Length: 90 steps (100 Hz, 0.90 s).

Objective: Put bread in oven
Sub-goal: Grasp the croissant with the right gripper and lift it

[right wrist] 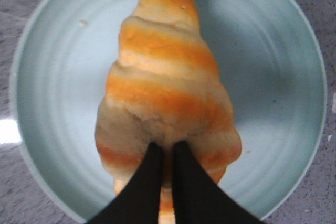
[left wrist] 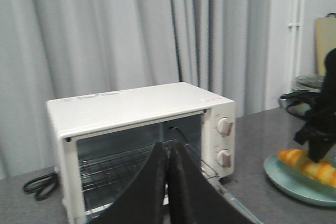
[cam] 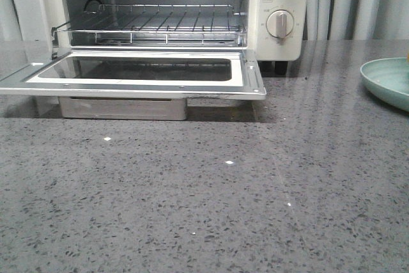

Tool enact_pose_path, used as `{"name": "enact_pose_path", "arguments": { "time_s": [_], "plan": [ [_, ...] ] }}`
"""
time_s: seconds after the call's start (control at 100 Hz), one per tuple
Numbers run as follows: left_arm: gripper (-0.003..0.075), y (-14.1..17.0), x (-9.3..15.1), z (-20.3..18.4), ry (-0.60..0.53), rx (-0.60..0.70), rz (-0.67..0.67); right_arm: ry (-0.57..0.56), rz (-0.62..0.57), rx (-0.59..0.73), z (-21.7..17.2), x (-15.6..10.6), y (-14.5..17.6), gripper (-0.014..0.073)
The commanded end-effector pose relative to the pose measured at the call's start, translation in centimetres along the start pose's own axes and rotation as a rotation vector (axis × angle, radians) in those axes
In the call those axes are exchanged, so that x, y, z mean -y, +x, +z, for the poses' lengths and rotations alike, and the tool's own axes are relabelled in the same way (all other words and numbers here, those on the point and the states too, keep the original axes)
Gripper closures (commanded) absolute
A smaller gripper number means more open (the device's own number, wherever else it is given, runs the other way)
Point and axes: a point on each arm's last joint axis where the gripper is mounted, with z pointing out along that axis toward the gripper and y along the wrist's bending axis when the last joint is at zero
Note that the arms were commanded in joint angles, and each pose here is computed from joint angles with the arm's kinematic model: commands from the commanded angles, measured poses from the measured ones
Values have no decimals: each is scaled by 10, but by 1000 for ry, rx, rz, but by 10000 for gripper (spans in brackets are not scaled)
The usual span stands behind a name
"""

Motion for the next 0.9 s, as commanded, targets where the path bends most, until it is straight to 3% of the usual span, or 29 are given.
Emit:
{"name": "enact_pose_path", "arguments": {
  "time_s": [0.0,0.22,0.39,0.6,0.89],
  "plan": [
    [742,-21,-3,-5,-82,82,15,-8,-42,85,-39,-7,8,664],
    [742,-28,-6,-16,-280,63,45,-57,-161,151,-79,-35,35,664],
    [742,-28,-5,-23,-373,66,61,-117,-280,239,-110,-55,59,664],
    [742,-24,-5,-23,-390,26,57,-227,-452,275,-128,-83,81,664],
    [742,-24,-5,-23,-390,21,56,-288,-646,269,-125,-124,93,664]
  ]
}}
